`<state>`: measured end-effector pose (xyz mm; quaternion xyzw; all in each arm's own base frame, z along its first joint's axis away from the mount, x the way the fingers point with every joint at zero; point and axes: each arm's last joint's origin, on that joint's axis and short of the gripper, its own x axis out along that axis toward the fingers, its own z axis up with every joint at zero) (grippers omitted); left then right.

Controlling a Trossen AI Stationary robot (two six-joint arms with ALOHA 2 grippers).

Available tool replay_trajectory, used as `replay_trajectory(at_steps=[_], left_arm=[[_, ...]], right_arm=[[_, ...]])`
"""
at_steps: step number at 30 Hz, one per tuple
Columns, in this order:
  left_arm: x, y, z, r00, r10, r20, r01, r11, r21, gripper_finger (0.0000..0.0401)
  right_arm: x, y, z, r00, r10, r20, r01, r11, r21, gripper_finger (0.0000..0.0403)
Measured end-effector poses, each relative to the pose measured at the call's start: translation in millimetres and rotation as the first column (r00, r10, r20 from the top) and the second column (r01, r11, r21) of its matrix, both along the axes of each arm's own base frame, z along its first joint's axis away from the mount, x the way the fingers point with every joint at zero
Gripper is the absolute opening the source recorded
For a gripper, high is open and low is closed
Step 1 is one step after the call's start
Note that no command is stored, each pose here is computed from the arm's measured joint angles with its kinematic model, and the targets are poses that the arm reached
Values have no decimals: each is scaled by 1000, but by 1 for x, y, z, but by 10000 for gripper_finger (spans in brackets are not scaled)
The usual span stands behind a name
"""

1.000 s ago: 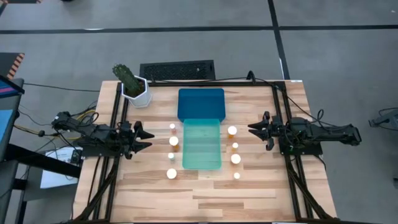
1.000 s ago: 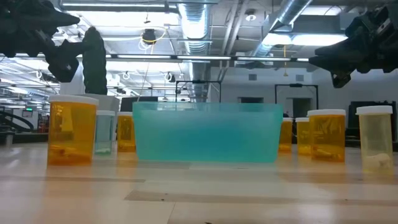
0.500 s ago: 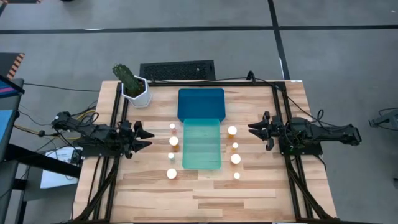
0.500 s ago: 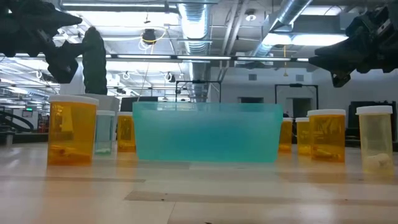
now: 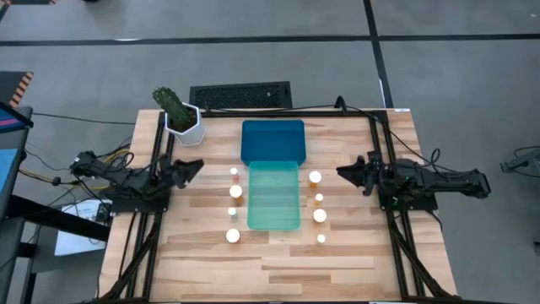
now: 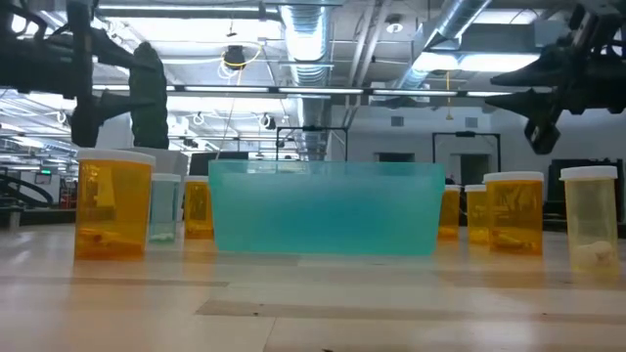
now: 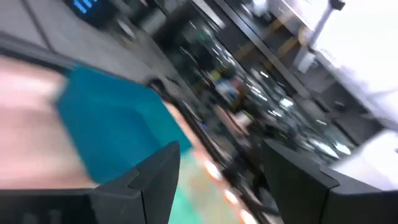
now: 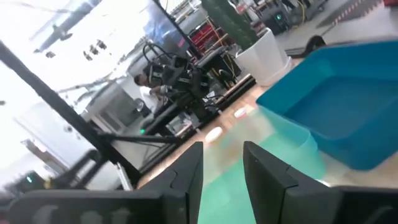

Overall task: Pick and place medicine bottles into bin by pill shape (circle, oval)
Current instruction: Put the large orange pill bottle into the blue bin

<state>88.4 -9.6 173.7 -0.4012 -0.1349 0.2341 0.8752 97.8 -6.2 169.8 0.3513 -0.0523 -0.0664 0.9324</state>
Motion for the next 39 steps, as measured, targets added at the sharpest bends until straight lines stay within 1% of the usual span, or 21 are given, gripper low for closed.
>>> replay_trajectory(at_steps=[3,7,9,11,13,15,17,19,22,25,28,32,34,37,39], left_arm=[[-1,1,-1,999,47,-4,-47,999,-7,217],[-2,3,-2,991,132,-33,-131,991,15,217],[-2,4,0,989,149,-7,-149,989,-7,217],[-3,4,4,988,148,46,-146,988,-49,217],[-4,4,10,983,140,118,-129,987,-92,217],[-5,4,19,973,107,205,-85,990,-114,217],[-7,4,28,960,62,272,-41,996,-82,217],[-10,4,35,949,32,313,-19,999,-43,218],[-12,4,45,951,19,310,-21,1000,3,227],[-12,4,53,958,21,286,-35,998,43,244],[-10,4,56,966,24,259,-43,997,70,264],[-7,3,55,973,27,230,-46,996,81,283],[-6,2,54,975,25,220,-45,996,83,287],[-5,2,54,977,25,212,-45,995,86,288],[-5,2,54,977,25,211,-44,995,87,289]], right_arm=[[0,0,0,1000,3,11,-3,998,64,124],[-1,-2,4,999,-45,21,44,996,72,125],[-3,-3,14,997,-62,41,59,996,60,127],[-7,-4,31,993,-80,85,80,997,7,133],[-9,-5,48,990,-115,81,120,991,-59,142],[-9,-6,65,987,-155,32,158,977,-143,154],[-7,-7,83,983,-179,-37,166,958,-233,169],[-1,-7,96,971,-189,-147,134,938,-319,186],[13,-8,108,927,-191,-323,59,924,-378,216],[29,-9,111,861,-186,-473,-7,926,-376,245],[48,-7,106,798,-166,-579,-82,923,-377,268],[77,-4,89,723,-147,-675,-170,909,-380,289],[90,-4,81,704,-144,-696,-186,908,-376,295],[104,-4,67,652,-143,-744,-225,901,-370,299],[112,-4,59,633,-140,-761,-241,899,-366,300]])
